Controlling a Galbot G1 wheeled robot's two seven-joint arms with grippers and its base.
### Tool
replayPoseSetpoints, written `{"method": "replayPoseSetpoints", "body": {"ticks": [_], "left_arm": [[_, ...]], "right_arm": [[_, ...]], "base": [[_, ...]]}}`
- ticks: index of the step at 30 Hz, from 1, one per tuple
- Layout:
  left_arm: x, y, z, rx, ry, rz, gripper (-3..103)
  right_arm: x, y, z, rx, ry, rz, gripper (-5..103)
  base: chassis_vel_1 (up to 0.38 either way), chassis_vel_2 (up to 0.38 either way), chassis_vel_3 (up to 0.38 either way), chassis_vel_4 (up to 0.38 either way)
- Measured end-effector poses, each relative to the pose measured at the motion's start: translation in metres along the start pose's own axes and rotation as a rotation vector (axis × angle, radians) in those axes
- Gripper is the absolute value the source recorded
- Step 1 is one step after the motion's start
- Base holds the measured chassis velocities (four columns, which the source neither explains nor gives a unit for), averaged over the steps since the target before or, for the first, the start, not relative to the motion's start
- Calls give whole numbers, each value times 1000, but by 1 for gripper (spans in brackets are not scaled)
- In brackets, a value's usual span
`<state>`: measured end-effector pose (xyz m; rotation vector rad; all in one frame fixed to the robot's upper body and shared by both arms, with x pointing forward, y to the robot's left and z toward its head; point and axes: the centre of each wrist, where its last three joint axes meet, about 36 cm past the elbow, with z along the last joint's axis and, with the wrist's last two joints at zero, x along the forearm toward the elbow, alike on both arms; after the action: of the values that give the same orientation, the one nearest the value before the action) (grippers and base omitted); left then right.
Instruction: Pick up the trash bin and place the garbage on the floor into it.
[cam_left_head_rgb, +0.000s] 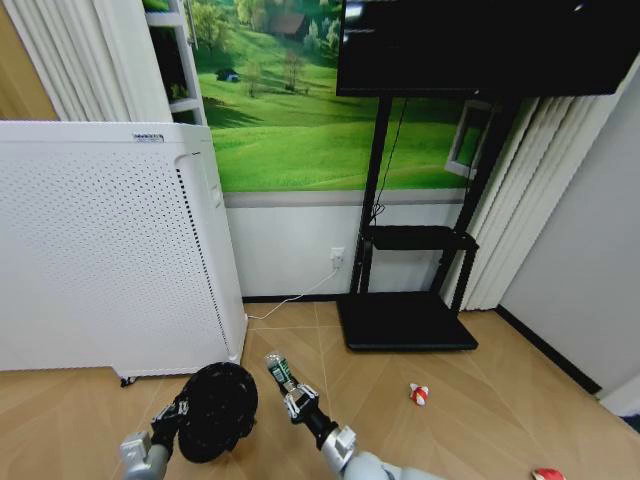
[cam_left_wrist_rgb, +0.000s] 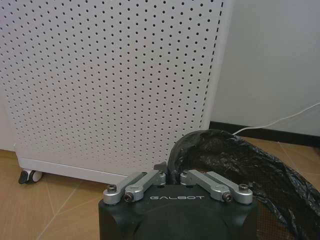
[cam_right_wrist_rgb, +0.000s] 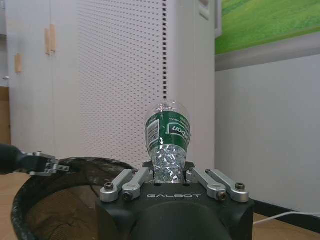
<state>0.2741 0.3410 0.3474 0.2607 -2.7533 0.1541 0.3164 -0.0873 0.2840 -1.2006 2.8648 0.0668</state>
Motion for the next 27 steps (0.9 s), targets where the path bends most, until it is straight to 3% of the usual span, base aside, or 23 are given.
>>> {"method": "replayPoseSetpoints", "body": {"ticks": [10, 19, 27], "left_arm": [[1, -8, 12, 23, 34, -5, 7], [4, -18, 27, 10, 68, 15, 7], [-4, -22, 24, 6, 69, 34, 7]], "right_arm": [[-30, 34, 30, 32, -15, -168, 24], [-59, 50, 30, 26, -38, -214, 24], [-90, 60, 28, 23, -69, -229, 24]], "base": [[0, 0, 0, 0], [0, 0, 0, 0], [0, 0, 0, 0]]}}
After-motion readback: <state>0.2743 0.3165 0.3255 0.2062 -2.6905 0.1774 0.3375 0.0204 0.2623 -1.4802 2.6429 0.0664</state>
